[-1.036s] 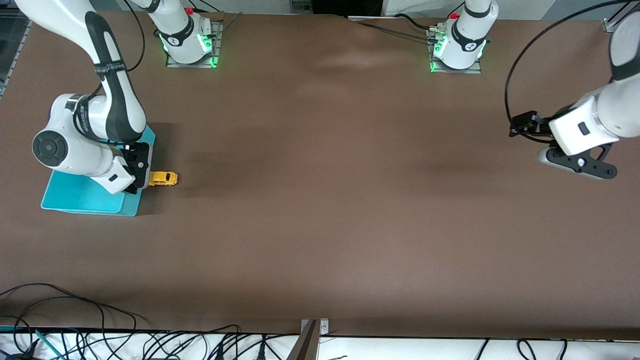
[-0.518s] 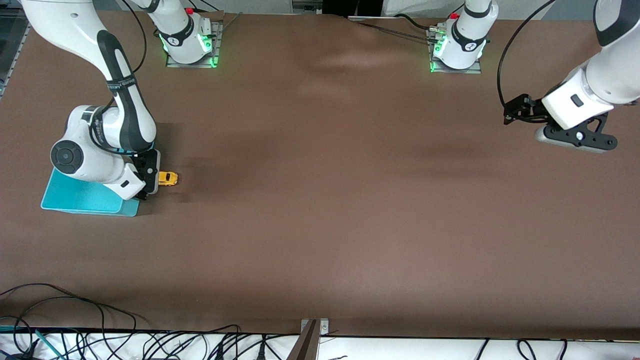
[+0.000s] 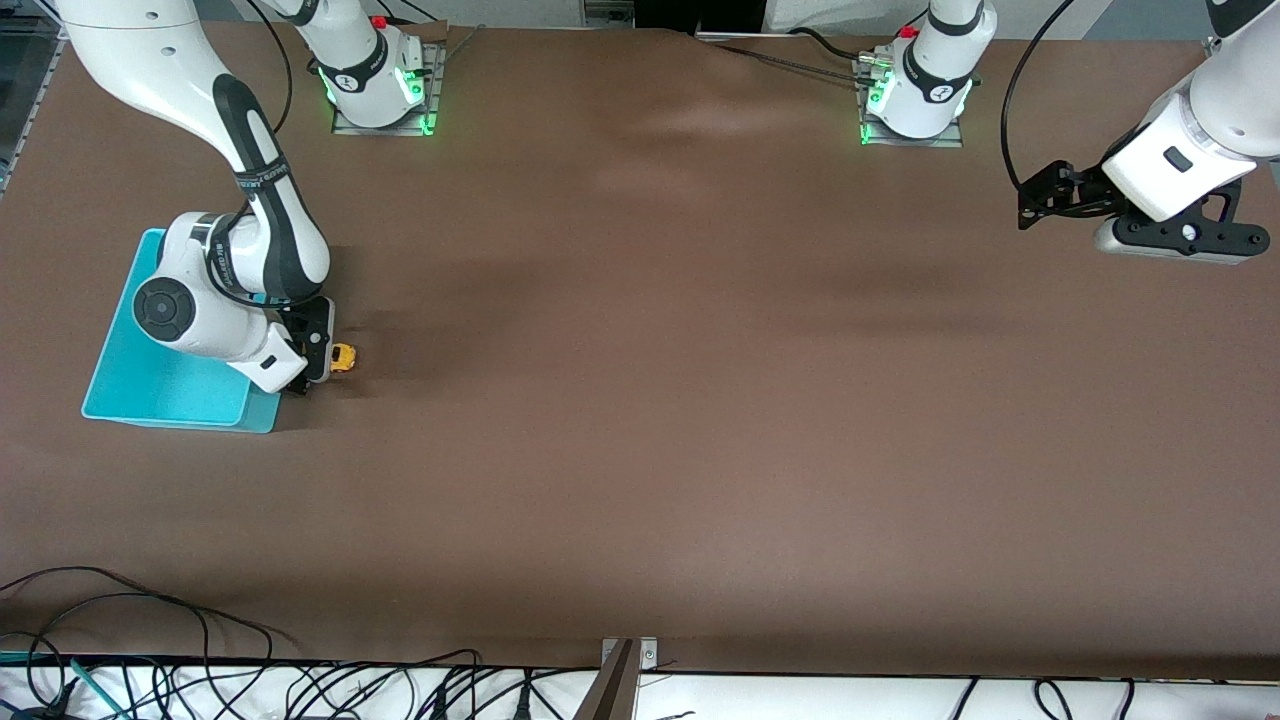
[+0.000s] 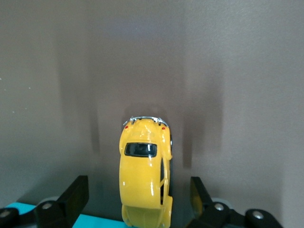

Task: Wind up and store yellow beetle car
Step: 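Lower the right gripper onto the yellow car and grasp it, then lift the car into the cyan bin and open the right gripper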

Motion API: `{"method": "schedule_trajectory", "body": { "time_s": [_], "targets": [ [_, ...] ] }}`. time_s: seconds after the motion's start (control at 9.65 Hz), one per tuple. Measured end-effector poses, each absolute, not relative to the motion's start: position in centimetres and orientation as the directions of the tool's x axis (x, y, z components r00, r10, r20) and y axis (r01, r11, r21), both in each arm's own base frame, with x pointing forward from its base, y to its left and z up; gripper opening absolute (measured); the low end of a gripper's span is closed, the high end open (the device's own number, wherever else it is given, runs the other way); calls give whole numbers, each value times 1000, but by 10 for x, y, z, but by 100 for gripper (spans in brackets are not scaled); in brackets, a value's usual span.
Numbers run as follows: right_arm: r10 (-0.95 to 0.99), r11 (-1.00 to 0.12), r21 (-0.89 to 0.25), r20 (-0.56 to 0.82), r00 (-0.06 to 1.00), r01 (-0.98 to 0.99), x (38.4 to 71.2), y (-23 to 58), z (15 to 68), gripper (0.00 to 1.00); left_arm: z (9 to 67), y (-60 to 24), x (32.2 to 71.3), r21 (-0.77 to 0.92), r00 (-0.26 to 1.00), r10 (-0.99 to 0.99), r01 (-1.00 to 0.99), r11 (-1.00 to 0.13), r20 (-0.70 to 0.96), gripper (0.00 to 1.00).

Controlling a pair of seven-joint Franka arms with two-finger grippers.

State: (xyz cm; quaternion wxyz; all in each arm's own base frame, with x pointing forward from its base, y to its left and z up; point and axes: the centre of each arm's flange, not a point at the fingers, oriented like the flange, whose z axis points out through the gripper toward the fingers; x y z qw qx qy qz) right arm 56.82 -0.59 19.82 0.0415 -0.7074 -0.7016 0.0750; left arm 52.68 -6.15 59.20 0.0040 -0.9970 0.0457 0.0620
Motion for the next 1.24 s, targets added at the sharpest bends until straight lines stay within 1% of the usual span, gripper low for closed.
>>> {"method": "schedule_trajectory", "body": {
  "time_s": [0.1,0.21,0.31,0.41,0.62,0.73,0.93,1.24],
  "targets": [
    [999,-6,-158,-47,-2,987,568,-6,197,89,593,-69,526,-3,988,-99,-100,-995,-123,100],
    [999,6,-151,-46,-13,989,568,-7,197,74,593,-75,525,-4,987,-103,-104,-995,-123,100],
    [999,18,-145,-45,-25,989,568,-7,197,56,593,-78,524,-4,987,-108,-109,-994,-123,100],
    [999,22,-142,-44,-28,990,569,-7,199,42,593,-80,524,-4,986,-111,-113,-994,-121,100],
    [999,26,-124,-41,-32,992,572,-5,208,42,596,-80,524,-4,987,-107,-108,-994,-116,100],
    [999,16,-106,-34,-20,994,576,-2,223,42,596,-77,525,-2,988,-100,-101,-995,-116,100],
    [999,-46,-107,-17,44,993,585,5,275,42,596,-73,526,6,989,-92,-92,-996,-115,100],
    [997,-82,-175,-4,82,981,599,3,357,42,599,-68,527,22,991,-78,-76,-997,-109,100]
  ]
}}
